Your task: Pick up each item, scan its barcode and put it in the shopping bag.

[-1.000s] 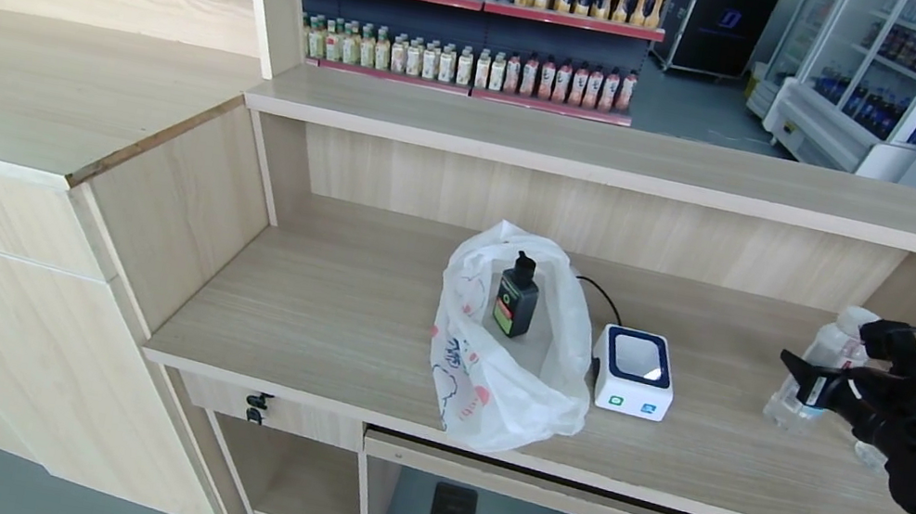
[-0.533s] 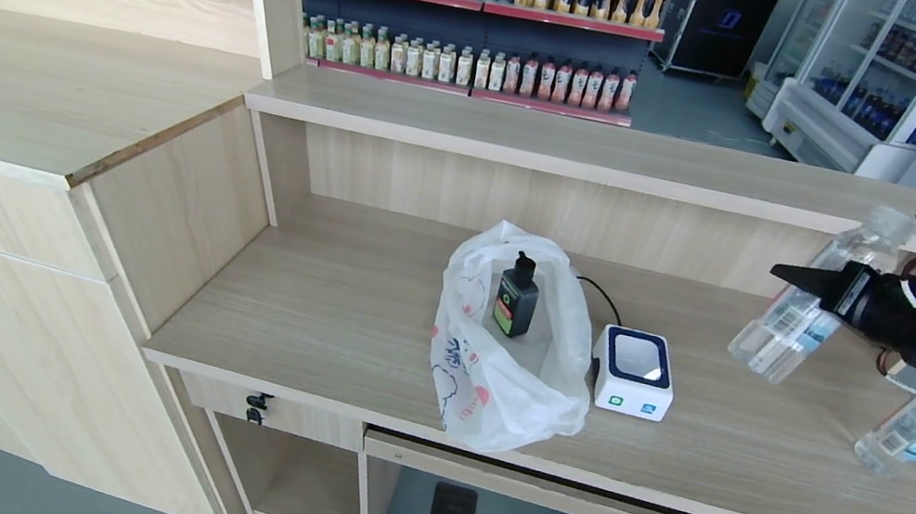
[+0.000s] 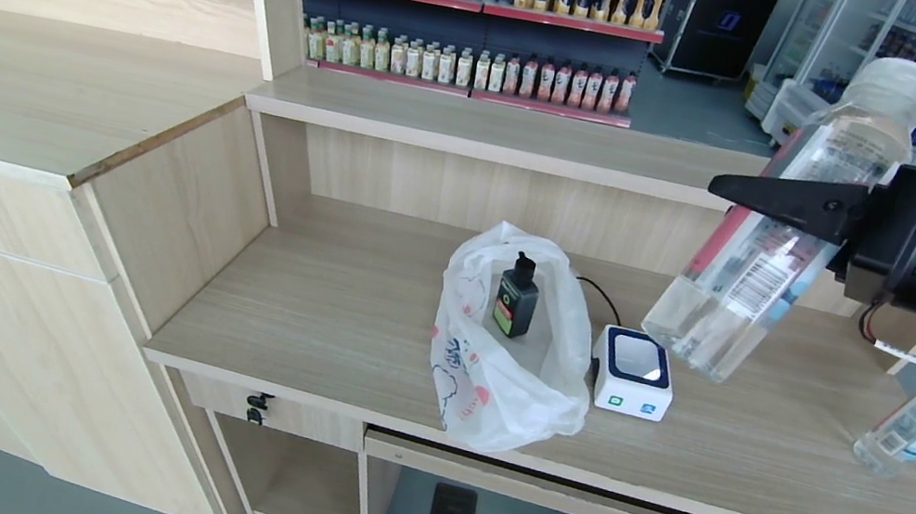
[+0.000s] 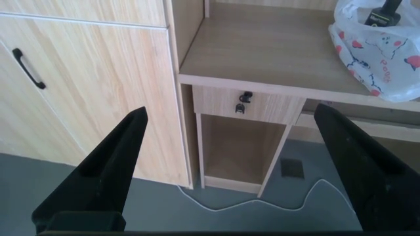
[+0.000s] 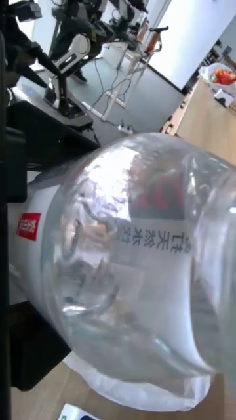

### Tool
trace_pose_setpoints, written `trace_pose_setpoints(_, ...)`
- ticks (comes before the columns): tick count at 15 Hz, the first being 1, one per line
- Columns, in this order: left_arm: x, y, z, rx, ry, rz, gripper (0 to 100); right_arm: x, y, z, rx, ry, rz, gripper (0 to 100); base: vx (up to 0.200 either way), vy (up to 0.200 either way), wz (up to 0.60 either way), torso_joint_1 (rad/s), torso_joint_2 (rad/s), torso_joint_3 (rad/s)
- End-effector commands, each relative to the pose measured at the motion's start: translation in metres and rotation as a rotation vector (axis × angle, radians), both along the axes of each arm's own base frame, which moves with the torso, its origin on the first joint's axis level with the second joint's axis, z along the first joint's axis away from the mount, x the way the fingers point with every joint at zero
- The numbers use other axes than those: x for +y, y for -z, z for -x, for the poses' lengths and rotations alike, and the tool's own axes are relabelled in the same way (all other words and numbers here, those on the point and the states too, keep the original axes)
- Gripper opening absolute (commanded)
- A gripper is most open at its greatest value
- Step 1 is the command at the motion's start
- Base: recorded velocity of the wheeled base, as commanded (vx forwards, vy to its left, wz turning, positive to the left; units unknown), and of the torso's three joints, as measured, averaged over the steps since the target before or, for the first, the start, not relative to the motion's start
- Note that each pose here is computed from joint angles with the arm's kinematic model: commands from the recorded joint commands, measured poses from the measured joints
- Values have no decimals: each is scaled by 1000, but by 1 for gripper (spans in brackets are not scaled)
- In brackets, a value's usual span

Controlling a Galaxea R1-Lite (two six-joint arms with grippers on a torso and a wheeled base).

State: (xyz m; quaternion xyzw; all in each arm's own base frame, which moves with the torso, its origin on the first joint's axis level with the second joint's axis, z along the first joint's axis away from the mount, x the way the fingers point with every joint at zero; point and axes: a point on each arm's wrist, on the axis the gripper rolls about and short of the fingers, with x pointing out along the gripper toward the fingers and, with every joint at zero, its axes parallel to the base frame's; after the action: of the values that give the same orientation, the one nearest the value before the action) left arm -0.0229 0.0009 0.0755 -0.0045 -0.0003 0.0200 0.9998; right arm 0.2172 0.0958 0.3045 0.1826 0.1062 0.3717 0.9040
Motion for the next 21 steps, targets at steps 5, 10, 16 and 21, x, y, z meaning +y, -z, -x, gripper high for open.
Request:
trace_pose_setpoints(5,0,0,0,0,-1,0,100,32,-5,39,3,-37,14,0,0,0,0,0,0,0)
trace_pose_setpoints(10,0,0,0,0,-1,0,100,49,-42,68,-14,25,19,0,0,0,0,0,0,0)
trace_pose_setpoints(16,0,0,0,0,-1,0,100,65,-56,100,12,-50,60,0,0,0,0,0,0,0)
trace_pose_setpoints(21,0,0,0,0,-1,0,100,53,-55,119,33,-105,91,0,0,0,0,0,0,0)
